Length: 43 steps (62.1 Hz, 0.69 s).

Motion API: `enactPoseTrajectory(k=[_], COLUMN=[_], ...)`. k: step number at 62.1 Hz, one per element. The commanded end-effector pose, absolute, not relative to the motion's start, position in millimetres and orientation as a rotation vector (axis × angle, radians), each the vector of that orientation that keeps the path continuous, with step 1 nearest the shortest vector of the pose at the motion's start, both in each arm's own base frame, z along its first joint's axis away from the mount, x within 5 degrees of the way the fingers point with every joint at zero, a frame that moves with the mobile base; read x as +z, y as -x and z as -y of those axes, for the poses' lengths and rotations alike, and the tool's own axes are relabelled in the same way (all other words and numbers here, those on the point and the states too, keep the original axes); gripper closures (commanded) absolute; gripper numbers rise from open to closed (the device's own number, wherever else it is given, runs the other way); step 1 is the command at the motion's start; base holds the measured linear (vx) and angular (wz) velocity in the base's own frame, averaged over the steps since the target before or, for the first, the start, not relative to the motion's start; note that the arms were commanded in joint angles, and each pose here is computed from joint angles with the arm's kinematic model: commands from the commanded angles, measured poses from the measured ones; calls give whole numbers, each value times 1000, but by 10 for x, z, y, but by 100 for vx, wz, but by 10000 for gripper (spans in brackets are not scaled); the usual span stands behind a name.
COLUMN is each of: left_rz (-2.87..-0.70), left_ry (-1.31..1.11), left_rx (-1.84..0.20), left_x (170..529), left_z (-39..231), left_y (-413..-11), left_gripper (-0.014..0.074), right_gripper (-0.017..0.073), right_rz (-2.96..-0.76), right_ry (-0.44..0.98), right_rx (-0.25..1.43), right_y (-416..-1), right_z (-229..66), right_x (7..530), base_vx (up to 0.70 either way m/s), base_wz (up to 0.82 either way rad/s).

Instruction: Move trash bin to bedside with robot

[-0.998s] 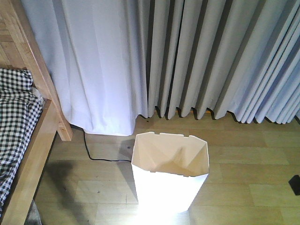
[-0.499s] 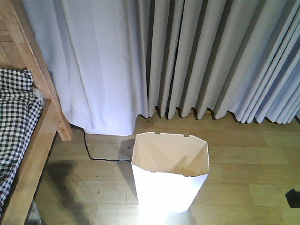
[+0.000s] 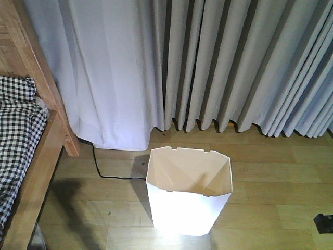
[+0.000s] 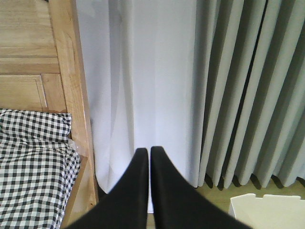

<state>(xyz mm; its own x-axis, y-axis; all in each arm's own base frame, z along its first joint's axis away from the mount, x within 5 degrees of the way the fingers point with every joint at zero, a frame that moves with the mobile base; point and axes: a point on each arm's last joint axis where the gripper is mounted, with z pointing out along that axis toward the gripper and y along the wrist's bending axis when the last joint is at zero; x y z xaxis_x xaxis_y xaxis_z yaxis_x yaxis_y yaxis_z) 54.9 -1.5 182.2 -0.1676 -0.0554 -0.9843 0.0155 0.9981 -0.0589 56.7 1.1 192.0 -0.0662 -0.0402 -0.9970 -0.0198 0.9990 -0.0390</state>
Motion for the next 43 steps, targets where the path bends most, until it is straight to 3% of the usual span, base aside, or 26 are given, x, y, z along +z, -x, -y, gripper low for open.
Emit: enactPoseTrajectory(k=[1, 43], left_rz=[-1687, -1687], left_ry=[36, 36], left_rx=[-78, -78], left_x=[1792, 1792], left_z=[18, 18], left_y=[-560, -560], left_gripper=[599, 599], right_gripper=[570, 570], right_rz=[-1560, -1565], right_ry=[52, 39], right_rx=[-29, -15], right_y=[-564, -564], right_z=[-9, -10], right_x=[1938, 1934], base_vx=[0, 0], base_wz=[0, 0])
